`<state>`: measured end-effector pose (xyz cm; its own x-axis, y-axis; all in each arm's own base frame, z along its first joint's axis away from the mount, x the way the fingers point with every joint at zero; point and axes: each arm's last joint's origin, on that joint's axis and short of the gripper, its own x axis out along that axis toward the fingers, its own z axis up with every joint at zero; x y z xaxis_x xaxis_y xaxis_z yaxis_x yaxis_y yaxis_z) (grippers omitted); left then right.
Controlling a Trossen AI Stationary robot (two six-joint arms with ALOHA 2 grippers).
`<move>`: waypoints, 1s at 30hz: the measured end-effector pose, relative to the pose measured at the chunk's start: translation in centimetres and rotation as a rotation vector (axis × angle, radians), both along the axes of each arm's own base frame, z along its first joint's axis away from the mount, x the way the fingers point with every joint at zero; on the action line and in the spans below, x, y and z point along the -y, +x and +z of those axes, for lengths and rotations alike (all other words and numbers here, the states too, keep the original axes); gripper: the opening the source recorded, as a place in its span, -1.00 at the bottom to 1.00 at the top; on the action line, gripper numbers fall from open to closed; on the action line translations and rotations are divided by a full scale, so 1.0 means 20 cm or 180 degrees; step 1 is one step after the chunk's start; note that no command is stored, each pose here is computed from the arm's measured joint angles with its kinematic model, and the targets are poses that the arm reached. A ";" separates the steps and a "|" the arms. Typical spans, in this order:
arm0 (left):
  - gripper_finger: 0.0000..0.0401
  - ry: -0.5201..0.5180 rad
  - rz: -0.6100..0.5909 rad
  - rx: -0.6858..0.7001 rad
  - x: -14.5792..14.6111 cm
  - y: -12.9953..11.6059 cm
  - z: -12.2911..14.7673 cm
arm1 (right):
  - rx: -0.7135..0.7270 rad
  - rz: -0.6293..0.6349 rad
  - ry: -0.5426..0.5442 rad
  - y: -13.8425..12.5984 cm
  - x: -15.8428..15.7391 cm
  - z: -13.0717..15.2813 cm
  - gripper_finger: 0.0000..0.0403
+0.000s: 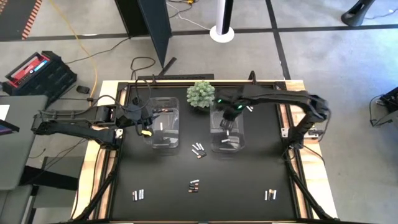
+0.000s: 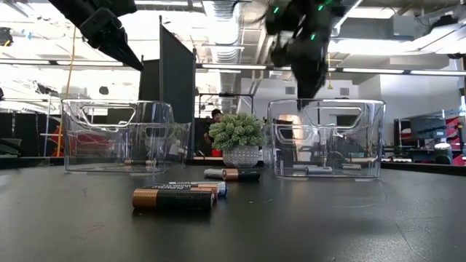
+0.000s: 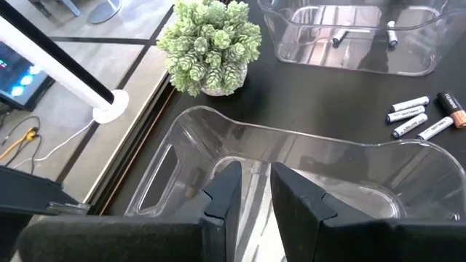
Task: Sort batteries
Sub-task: Put the black-brown battery into the left transparent bin
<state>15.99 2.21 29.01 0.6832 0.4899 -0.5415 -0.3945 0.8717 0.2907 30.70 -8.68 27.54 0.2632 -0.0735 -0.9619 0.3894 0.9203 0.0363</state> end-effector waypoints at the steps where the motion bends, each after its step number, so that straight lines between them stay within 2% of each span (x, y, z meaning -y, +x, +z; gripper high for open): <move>1: -0.64 -0.0012 0.0008 0.0008 0.00 0.00 0.00 | 0.0098 -0.0046 -0.0029 -0.03 0.01 0.05 -0.61; 7: -0.64 -0.0038 0.0030 0.0027 0.00 0.00 0.00 | 0.0526 -0.0424 -0.0464 -0.25 0.08 0.29 -0.61; 12: -0.64 -0.0040 0.0032 0.0029 0.00 0.00 0.00 | 0.0673 -0.1033 -0.0815 -0.42 0.14 0.38 -0.61; 16: -0.64 -0.0056 0.0045 0.0040 0.00 0.00 0.00 | 0.0546 -0.1414 -0.0781 -0.53 0.21 0.31 -0.61; 22: -0.64 -0.0057 0.0045 0.0041 0.00 0.00 0.00 | 0.0073 -0.1792 -0.0634 -0.65 0.30 0.10 -0.56; 26: -0.64 -0.0057 0.0045 0.0041 0.00 0.00 0.00 | -0.0125 -0.2004 -0.0552 -0.71 0.36 0.00 -0.39; 30: -0.64 -0.0062 0.0048 0.0044 0.00 0.00 0.00 | -0.0043 -0.2332 -0.0557 -0.75 0.43 -0.05 -0.13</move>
